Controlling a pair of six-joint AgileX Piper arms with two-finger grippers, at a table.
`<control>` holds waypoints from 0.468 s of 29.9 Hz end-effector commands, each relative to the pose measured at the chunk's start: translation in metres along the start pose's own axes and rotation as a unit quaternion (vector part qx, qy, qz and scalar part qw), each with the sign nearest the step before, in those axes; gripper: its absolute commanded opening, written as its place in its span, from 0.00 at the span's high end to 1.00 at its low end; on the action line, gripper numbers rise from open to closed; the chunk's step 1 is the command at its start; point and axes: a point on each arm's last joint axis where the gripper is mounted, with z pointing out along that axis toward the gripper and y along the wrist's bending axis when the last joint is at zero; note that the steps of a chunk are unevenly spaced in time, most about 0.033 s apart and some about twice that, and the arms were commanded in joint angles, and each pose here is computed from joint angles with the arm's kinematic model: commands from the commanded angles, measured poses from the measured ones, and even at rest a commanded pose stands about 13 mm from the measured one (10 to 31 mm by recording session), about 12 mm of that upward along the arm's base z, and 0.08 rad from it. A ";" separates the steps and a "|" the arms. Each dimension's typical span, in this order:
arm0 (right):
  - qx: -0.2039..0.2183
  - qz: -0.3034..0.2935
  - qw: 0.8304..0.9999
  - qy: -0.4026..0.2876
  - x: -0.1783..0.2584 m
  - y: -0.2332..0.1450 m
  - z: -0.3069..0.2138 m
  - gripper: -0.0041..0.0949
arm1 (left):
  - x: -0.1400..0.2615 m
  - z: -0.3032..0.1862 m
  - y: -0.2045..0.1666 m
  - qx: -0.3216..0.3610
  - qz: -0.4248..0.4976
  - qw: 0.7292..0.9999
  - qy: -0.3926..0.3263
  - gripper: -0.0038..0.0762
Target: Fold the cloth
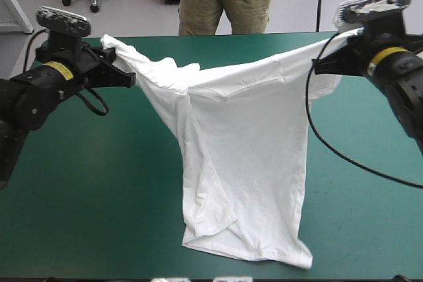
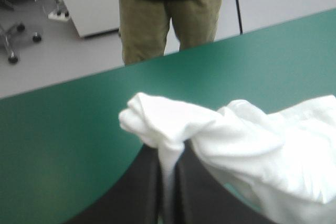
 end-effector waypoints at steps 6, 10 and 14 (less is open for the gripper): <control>-0.086 0.111 0.989 0.040 0.012 -0.013 0.104 0.98 | 0.009 0.073 -0.003 -0.014 -0.001 1.000 0.019 0.96; -0.079 0.134 0.983 0.094 0.036 -0.025 0.153 0.98 | 0.024 0.114 0.005 -0.023 -0.041 0.998 0.046 0.96; -0.055 0.156 0.979 0.121 0.057 -0.040 0.191 0.98 | 0.044 0.150 0.025 -0.048 -0.082 0.992 0.084 0.96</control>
